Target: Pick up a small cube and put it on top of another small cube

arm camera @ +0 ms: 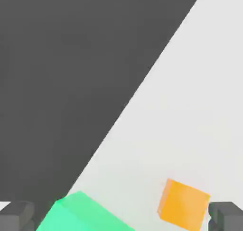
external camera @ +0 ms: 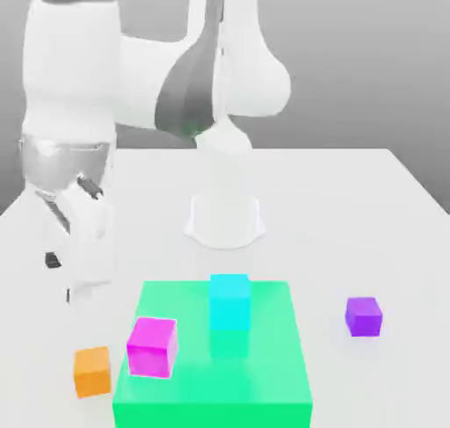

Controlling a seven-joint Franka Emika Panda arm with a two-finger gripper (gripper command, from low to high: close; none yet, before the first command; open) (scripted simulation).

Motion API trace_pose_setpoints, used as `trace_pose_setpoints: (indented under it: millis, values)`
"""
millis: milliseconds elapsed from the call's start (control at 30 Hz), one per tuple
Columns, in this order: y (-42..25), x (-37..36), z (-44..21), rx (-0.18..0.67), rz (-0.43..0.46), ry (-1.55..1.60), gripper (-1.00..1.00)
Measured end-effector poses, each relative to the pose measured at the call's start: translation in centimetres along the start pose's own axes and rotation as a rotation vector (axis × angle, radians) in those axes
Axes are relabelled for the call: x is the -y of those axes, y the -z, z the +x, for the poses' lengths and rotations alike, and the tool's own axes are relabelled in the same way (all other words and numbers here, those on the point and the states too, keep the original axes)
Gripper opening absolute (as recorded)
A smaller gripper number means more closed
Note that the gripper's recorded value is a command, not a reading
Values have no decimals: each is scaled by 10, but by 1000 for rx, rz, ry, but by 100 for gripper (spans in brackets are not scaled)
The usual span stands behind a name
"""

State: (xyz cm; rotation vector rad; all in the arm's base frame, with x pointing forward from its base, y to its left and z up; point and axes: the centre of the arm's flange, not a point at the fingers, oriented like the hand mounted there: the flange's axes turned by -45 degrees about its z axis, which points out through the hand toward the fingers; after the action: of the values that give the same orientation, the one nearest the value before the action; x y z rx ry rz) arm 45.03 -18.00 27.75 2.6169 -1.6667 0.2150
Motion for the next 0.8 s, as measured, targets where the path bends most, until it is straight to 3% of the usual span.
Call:
trace_pose_setpoints:
  millis: [133, 300, 333, 567, 800]
  values:
    - [-68, -29, -12, 103, -49, -169, 0]
    - [-132, -38, -21, 128, -60, -213, 0]
    - [-143, -39, -23, 128, -61, -213, -100]
    - [-144, -39, -23, 127, -60, -213, -100]
    - [-78, -34, -11, 133, -66, -186, -100]
